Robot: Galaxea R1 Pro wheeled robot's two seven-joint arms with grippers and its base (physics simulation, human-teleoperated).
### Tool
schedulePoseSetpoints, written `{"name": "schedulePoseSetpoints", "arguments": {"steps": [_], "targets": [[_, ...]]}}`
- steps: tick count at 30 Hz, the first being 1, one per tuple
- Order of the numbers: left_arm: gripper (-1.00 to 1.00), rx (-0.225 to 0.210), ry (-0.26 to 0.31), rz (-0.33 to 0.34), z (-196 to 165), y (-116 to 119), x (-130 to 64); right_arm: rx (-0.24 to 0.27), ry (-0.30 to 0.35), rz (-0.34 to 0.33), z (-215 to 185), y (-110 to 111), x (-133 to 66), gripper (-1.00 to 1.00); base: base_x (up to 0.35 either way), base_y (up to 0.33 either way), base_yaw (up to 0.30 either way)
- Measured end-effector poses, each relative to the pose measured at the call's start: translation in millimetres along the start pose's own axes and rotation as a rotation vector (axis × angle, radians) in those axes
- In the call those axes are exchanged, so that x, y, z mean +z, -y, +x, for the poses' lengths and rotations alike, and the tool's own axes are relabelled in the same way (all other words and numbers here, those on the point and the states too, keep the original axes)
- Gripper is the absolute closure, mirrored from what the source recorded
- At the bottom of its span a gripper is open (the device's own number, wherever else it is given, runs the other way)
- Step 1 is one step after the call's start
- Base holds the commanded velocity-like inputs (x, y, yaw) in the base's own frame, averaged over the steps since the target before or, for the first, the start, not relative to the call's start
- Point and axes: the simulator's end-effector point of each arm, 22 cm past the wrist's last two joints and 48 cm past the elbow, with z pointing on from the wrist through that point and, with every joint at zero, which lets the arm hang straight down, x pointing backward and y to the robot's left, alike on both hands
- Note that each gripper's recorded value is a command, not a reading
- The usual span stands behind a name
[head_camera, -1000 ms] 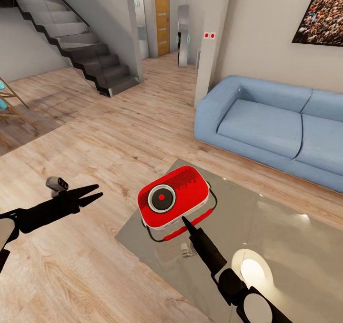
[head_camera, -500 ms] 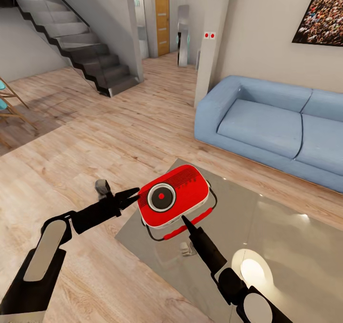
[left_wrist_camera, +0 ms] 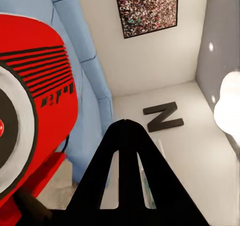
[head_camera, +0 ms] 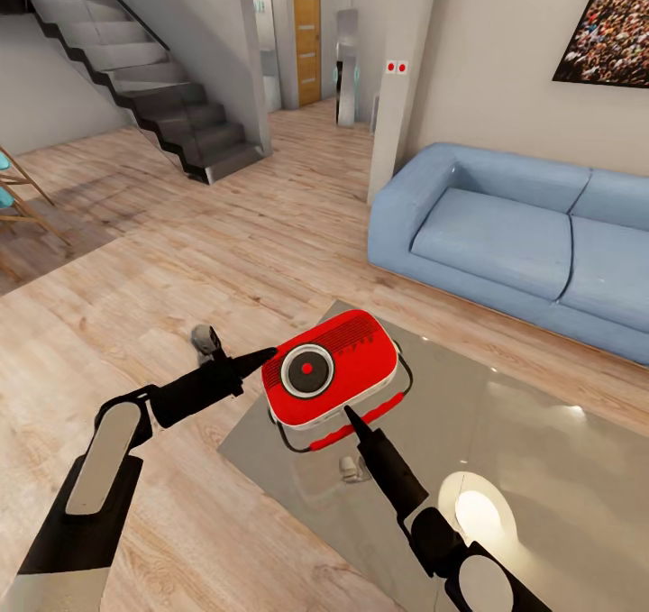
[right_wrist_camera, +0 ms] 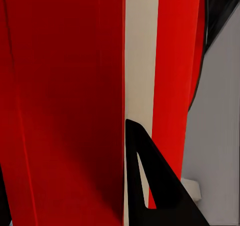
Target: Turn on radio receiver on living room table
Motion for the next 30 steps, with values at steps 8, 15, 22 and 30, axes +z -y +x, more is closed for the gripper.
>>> {"name": "schedulePoseSetpoints", "arguments": {"steps": [8,15,22,30], "targets": [[1.00,-0.026,-0.075,-0.035,38,8,63.7,-0.002,-0.006,0.002,2,1,0.4,1.00,0.000,0.000,0.000],[1.00,-0.034,-0.088,-0.070,47,3,73.1,-0.001,-0.006,0.012,1,6,1.8,1.00,0.000,0.000,0.000],[1.00,-0.032,-0.086,-0.068,46,5,74.7,-0.002,-0.006,0.005,1,4,1.6,1.00,0.000,0.000,0.000],[1.00,0.023,-0.074,-0.084,24,17,87.2,-0.003,-0.006,0.004,2,3,1.4,1.00,0.000,0.000,0.000]]}}
